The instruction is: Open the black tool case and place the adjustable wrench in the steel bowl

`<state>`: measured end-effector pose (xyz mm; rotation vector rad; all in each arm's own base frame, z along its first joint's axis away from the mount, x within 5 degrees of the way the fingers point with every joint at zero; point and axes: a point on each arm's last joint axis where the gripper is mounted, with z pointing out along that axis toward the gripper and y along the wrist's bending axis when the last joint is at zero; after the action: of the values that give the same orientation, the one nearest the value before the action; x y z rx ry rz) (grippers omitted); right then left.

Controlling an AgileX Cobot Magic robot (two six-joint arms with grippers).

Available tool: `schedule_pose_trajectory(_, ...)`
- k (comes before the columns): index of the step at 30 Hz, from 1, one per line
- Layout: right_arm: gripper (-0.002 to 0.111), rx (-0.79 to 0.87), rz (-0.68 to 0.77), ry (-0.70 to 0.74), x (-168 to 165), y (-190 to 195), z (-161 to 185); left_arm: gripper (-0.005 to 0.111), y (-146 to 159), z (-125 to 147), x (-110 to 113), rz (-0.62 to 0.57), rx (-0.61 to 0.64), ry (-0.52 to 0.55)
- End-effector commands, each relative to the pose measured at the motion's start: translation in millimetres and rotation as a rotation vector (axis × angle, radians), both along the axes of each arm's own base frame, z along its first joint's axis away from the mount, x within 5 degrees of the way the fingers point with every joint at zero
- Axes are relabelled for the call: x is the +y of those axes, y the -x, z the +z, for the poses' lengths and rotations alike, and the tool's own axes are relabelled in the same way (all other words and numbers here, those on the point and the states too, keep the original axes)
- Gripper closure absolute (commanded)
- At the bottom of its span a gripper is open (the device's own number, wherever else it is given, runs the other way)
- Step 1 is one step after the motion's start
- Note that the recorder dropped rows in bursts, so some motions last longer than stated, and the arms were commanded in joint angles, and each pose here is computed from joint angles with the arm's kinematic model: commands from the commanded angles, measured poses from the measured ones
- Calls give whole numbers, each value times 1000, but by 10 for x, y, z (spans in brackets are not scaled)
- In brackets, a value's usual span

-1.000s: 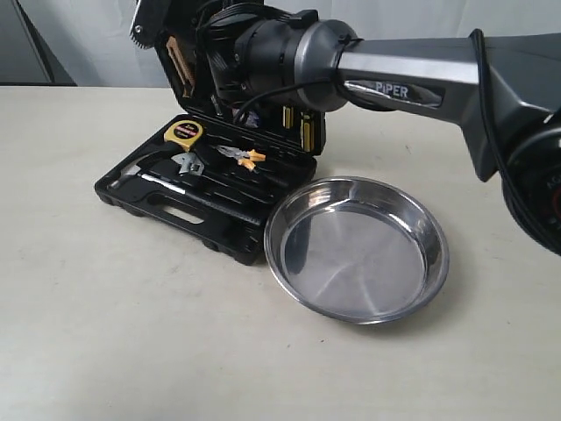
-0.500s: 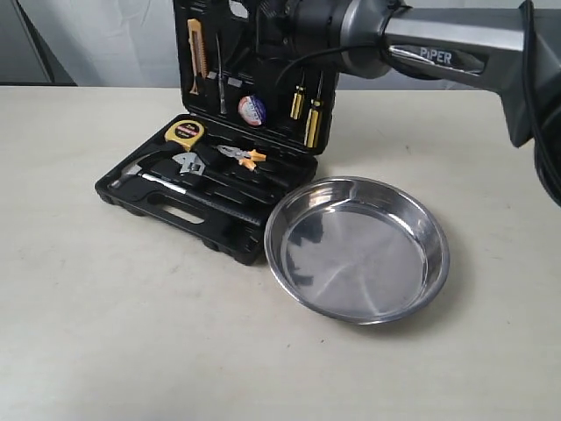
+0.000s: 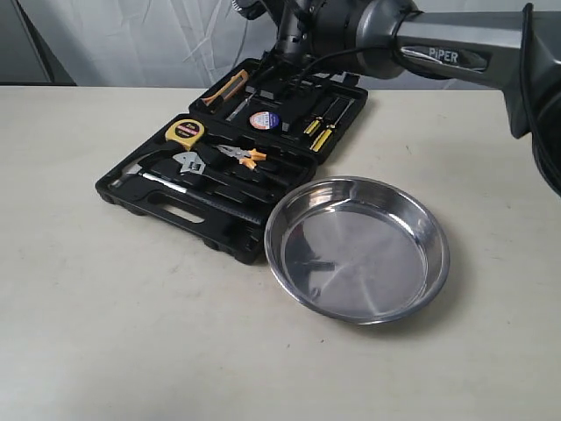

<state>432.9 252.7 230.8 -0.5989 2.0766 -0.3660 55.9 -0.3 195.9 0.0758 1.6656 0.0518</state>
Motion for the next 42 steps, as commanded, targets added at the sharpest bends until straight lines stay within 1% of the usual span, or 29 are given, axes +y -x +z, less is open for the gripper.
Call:
schedule_pose_trajectory(1, 109, 126, 45, -41, -9, 114, 104, 106, -2, 9, -1, -1, -3, 2)
schedule_pose_trajectory(6, 109, 398, 125, 72, -32, 302, -41, 106, -2, 9, -1, -1, -3, 2)
schedule_pose_trajectory(7, 109, 429, 135, 84, -36, 326, -57, 106, -2, 9, -1, -1, -3, 2)
schedule_pose_trajectory(9, 109, 472, 144, 78, -29, 360, -78, 106, -2, 9, -1, -1, -3, 2)
schedule_pose_trajectory(13, 109, 465, 154, 25, -9, 347, -66, 106, -2, 11, -1, -1, -5, 3)
schedule_pose_trajectory(14, 109, 461, 153, -26, -15, 324, -53, 106, -2, 11, -1, -1, -5, 3)
schedule_pose_trajectory(16, 109, 449, 130, -174, -95, 230, -1, 106, -2, 11, -1, -1, -5, 3)
schedule_pose_trajectory(18, 109, 445, 97, -347, -227, 117, 66, 106, -2, 11, -1, -1, -5, 3)
schedule_pose_trajectory(21, 109, 470, 83, -517, -457, -24, 103, 106, -2, 11, -1, -1, -5, 3)
schedule_pose_trajectory(25, 109, 516, 76, -691, -815, -168, 143, 106, -2, 11, -1, -1, -5, 3)
schedule_pose_trajectory(28, 109, 533, 78, -776, -1036, -236, 163, 106, -2, 11, -1, -1, -5, 3)
schedule_pose_trajectory(30, 109, 568, 120, -791, -1060, -236, 122, 106, -2, 11, -1, -1, -5, 3)
schedule_pose_trajectory(32, 109, 606, 153, -788, -1031, -238, 27, 106, -2, 11, -1, -1, -5, 3)
schedule_pose_trajectory(34, 109, 632, 178, -791, -910, -244, -115, 106, -2, 11, -1, -1, -5, 3)
schedule_pose_trajectory(39, 109, 574, 169, -772, -582, -346, -474, 106, -2, 11, -1, -1, -5, 3)
schedule_pose_trajectory(42, 109, 582, 209, -761, -333, -428, -656, 106, -2, 11, -1, -1, -5, 3)
